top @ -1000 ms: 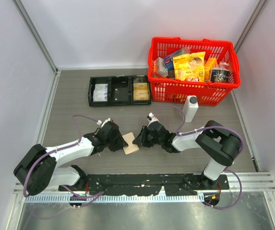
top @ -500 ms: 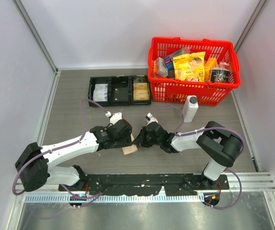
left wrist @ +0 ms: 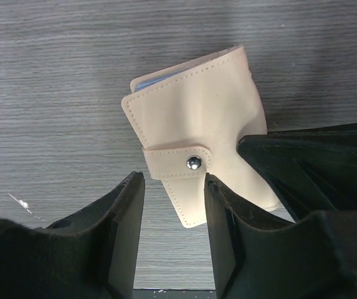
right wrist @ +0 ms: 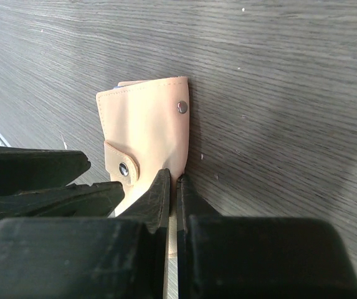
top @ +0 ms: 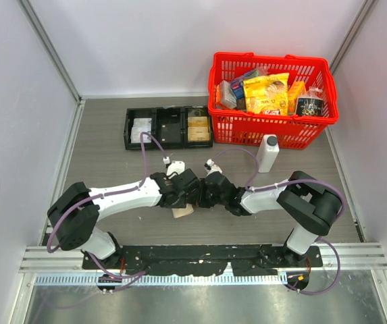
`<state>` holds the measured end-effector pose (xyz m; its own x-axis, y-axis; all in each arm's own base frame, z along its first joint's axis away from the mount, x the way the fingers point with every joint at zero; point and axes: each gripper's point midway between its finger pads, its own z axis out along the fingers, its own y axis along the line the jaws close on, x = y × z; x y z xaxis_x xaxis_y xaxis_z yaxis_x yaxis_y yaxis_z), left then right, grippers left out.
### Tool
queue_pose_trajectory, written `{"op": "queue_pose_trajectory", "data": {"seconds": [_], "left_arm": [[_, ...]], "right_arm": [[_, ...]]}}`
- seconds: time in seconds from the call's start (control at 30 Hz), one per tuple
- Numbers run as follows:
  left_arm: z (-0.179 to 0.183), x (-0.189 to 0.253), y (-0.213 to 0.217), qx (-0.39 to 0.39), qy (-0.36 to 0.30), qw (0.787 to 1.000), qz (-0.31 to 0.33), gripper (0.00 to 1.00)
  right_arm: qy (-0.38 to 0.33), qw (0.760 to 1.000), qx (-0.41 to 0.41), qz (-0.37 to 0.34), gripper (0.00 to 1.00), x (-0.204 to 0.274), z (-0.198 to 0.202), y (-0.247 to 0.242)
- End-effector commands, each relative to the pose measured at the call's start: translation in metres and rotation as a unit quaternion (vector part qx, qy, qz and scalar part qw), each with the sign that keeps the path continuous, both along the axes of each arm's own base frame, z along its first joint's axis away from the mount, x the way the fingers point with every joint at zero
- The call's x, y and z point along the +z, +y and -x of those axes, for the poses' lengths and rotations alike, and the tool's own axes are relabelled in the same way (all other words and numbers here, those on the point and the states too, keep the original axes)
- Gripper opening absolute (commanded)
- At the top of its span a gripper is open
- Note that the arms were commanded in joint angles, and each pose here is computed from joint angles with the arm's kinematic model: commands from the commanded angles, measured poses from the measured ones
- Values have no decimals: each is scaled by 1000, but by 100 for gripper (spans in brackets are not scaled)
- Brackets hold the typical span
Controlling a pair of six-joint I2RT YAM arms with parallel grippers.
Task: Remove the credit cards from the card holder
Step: Open the card holder at the center of the board.
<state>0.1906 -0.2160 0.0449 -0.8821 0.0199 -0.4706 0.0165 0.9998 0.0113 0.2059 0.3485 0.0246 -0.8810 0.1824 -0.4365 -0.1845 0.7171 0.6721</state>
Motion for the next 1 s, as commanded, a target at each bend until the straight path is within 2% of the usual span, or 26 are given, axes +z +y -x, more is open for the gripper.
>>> {"op": "queue_pose_trajectory", "data": {"seconds": [0.0, 0.2, 0.6, 0.97], "left_arm": [[-13, 16, -8, -10, -29, 1000, -5, 46], [-14, 15, -22, -23, -32, 999, 6, 46], [-11, -24, -17, -31, 7, 998, -52, 44], [-3, -25, -2, -18, 18, 997, -73, 39]], "right_arm": [[30, 994, 10, 104, 1, -44, 19, -35], [36, 994, 13, 107, 1, -48, 21, -34], [39, 993, 15, 107, 1, -50, 22, -35], [33, 994, 13, 107, 1, -47, 22, -37]]}}
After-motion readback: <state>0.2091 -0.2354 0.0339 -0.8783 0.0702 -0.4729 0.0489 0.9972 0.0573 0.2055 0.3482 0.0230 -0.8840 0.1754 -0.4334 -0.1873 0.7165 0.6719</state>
